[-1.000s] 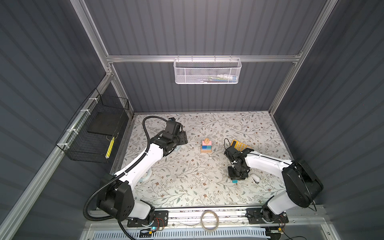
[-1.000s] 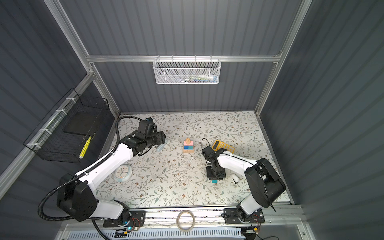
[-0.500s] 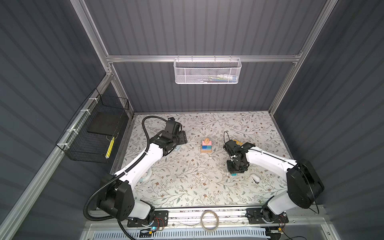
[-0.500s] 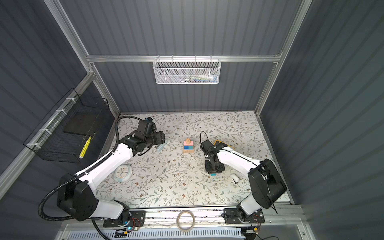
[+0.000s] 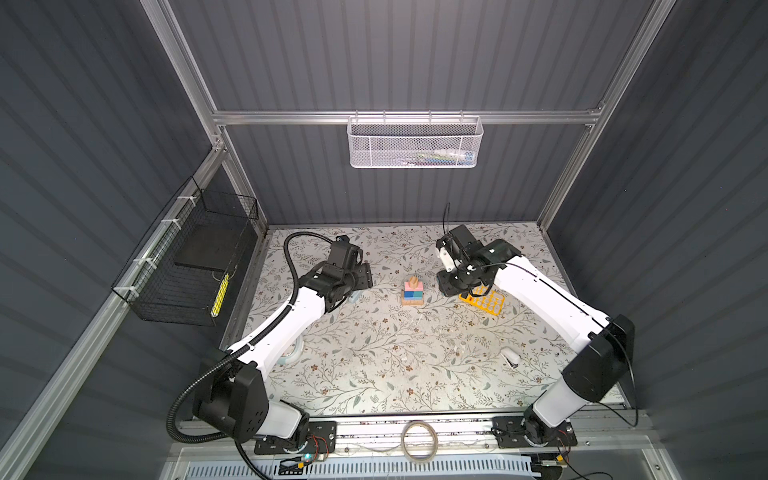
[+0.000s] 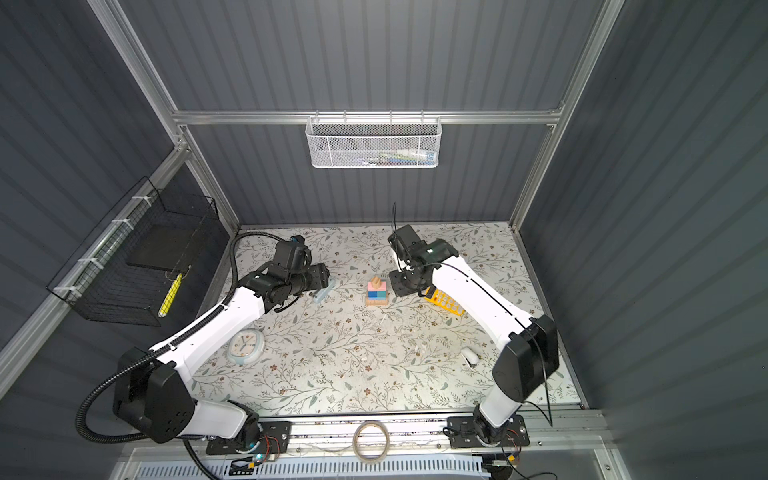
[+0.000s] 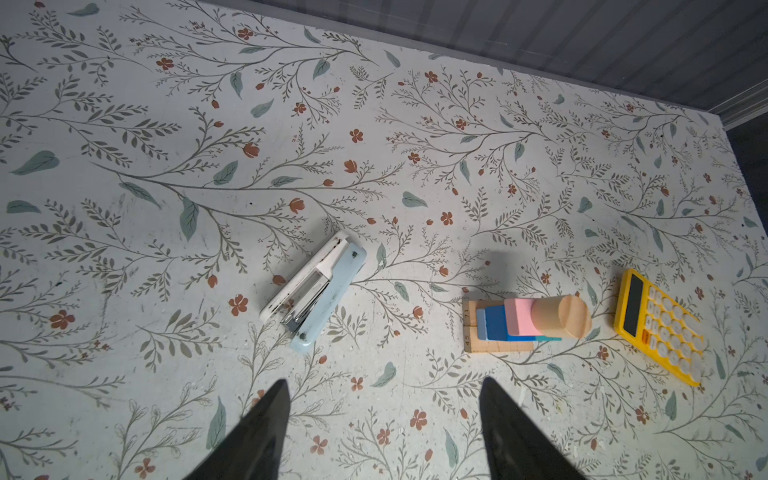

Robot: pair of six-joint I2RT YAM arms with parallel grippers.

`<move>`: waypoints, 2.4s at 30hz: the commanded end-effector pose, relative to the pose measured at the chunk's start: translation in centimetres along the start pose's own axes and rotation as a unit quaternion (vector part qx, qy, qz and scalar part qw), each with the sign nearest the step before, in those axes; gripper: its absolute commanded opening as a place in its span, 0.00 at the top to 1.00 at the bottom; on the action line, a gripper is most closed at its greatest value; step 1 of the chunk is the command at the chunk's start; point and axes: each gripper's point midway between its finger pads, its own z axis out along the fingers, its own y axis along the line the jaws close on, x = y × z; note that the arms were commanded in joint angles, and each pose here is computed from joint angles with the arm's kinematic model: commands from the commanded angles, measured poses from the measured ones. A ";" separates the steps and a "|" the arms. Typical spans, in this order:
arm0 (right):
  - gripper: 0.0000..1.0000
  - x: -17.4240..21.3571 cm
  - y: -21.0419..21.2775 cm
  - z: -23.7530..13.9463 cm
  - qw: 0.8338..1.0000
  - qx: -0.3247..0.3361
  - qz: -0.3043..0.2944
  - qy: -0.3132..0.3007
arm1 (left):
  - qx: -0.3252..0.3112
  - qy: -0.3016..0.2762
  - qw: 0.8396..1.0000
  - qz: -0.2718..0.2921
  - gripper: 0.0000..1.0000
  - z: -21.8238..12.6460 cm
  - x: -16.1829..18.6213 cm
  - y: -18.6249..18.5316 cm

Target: Build the wood block tower

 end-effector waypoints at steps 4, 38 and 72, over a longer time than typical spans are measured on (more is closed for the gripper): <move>1.00 -2.3 1.8 -0.3 0.992 -0.040 -0.116 0.003 | 0.001 -0.004 1.000 0.010 0.28 -0.8 0.0 0.6; 1.00 -6.1 3.6 4.9 0.944 -0.076 -0.315 0.060 | -0.041 0.012 0.998 0.041 0.28 -0.5 -0.1 2.1; 0.91 -5.1 3.9 8.5 0.944 -0.073 -0.307 0.097 | -0.040 0.020 0.998 0.043 0.28 -0.1 0.2 2.1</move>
